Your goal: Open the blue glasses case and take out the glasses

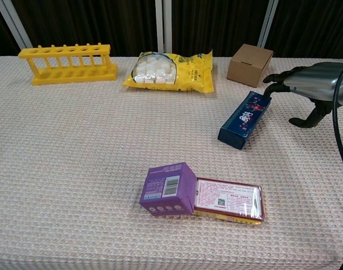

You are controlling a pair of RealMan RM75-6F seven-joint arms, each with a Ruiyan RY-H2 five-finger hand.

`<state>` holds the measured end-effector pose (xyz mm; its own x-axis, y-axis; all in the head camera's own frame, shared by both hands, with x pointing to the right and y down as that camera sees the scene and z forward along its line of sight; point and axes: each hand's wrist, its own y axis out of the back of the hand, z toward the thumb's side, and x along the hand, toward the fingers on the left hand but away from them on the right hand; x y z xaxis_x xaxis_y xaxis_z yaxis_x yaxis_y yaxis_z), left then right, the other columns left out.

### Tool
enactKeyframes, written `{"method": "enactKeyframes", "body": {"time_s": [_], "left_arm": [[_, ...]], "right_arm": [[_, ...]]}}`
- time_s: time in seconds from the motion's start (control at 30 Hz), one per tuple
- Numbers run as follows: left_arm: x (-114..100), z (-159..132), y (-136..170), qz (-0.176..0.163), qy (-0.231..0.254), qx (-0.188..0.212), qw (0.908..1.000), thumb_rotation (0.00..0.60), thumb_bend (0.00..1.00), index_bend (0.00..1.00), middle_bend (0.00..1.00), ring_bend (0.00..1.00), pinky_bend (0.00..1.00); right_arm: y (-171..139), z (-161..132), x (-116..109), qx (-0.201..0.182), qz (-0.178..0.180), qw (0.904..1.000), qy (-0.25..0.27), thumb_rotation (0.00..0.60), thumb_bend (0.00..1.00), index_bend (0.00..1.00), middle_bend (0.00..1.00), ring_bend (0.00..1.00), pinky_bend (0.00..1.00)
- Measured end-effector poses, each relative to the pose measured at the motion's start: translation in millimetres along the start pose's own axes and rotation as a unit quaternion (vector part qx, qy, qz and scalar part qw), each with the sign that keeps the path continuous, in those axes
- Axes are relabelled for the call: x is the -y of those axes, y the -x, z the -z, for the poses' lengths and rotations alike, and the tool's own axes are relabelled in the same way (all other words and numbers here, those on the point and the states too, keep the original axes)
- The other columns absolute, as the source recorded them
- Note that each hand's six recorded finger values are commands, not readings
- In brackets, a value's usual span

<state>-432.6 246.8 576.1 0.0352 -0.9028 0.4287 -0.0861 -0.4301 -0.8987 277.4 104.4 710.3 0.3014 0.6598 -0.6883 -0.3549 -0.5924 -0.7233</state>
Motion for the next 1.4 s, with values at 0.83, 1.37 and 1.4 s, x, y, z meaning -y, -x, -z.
{"method": "enactKeyframes", "body": {"time_s": [0.83, 1.37, 1.4], "left_arm": [[-1.2, 5.2, -1.2, 0.004, 0.001, -0.005, 1.0, 0.6, 0.03, 0.22, 0.13, 0.1, 0.1], [0.4, 4.5, -3.7, 0.002, -0.004, -0.004, 1.0, 0.6, 0.03, 0.22, 0.13, 0.1, 0.1], [0.2, 4.3, -3.8, 0.002, -0.004, -0.004, 1.0, 0.6, 0.03, 0.22, 0.13, 0.1, 0.1]], "right_arm": [[74.2, -86.2, -9.5, -0.05, 0.097, 0.9938, 0.022, 0.6, 0.16, 0.03, 0.0, 0.0, 0.0], [49.7, -45.3, 6.1, -0.027, 0.027, 0.9971, 0.065, 0.6, 0.37, 0.25, 0.07, 0.0, 0.0], [50.0, -44.9, 6.4, -0.027, 0.025, 0.9971, 0.066, 0.6, 0.38, 0.25, 0.07, 0.0, 0.0]]}}
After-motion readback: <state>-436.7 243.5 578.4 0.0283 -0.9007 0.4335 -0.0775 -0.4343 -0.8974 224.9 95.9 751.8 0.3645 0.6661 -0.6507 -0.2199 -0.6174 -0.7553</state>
